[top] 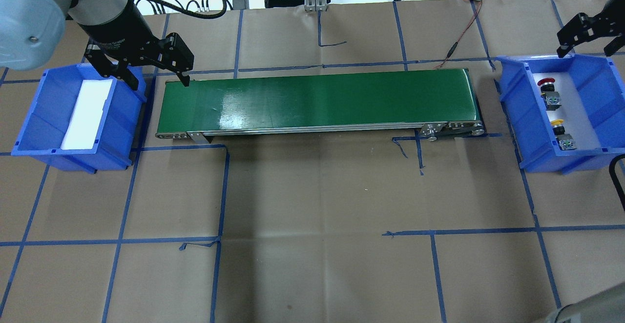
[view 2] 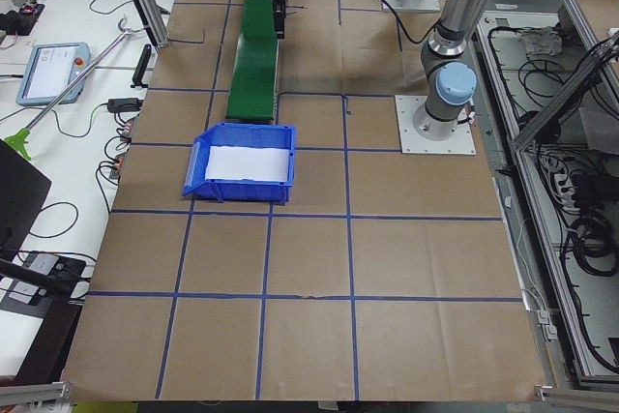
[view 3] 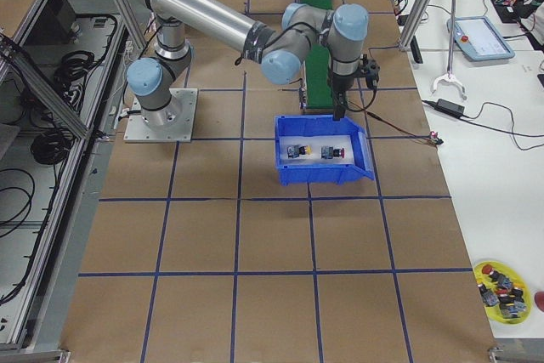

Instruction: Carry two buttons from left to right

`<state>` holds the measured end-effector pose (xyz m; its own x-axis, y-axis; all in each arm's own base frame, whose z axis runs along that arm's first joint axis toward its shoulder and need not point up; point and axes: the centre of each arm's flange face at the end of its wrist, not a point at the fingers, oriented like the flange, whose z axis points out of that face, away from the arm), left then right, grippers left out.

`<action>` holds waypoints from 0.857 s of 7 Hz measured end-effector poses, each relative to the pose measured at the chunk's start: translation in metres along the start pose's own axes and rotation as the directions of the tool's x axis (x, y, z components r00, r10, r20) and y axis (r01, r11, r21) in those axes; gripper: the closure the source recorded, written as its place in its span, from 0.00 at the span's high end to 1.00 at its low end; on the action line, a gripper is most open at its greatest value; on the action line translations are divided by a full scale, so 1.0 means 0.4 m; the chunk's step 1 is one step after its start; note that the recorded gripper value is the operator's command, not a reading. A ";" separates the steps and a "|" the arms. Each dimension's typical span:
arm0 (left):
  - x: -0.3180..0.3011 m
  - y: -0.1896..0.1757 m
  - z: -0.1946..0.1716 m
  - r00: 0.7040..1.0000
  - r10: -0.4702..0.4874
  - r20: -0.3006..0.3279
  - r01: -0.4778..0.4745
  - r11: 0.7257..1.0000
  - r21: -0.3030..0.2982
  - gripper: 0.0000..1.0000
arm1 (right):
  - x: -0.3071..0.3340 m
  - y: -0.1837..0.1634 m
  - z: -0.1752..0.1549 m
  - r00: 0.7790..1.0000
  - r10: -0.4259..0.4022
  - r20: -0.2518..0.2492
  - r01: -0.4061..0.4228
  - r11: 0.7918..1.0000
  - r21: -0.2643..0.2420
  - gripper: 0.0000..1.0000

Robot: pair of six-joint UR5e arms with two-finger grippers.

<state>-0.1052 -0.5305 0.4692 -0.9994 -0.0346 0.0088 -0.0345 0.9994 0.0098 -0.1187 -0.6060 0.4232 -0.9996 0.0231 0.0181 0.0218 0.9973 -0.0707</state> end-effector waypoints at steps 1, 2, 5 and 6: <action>0.000 0.000 0.000 1.000 0.000 0.000 0.000 1.000 0.000 1.00 | -0.136 0.004 -0.050 0.999 -0.045 0.001 0.045 0.999 0.007 1.00; 0.000 -0.001 0.001 1.000 0.000 0.000 0.000 1.000 -0.001 1.00 | -0.278 0.016 -0.091 0.998 -0.067 -0.001 0.067 0.997 0.023 1.00; 0.000 -0.002 0.000 1.000 -0.001 -0.001 0.001 1.000 0.000 1.00 | -0.599 0.111 -0.151 1.000 -0.020 0.016 0.020 1.000 -0.003 1.00; 0.000 -0.002 0.000 1.000 -0.002 -0.002 0.002 1.000 0.000 1.00 | -0.634 0.153 -0.180 0.999 -0.027 0.018 0.027 0.999 -0.021 1.00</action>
<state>-0.1053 -0.5312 0.4690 -0.9993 -0.0361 0.0103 -0.0360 0.9993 0.0100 0.1375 -0.5456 0.4860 -1.0000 -0.0049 0.0024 -0.0050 0.9988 -0.0491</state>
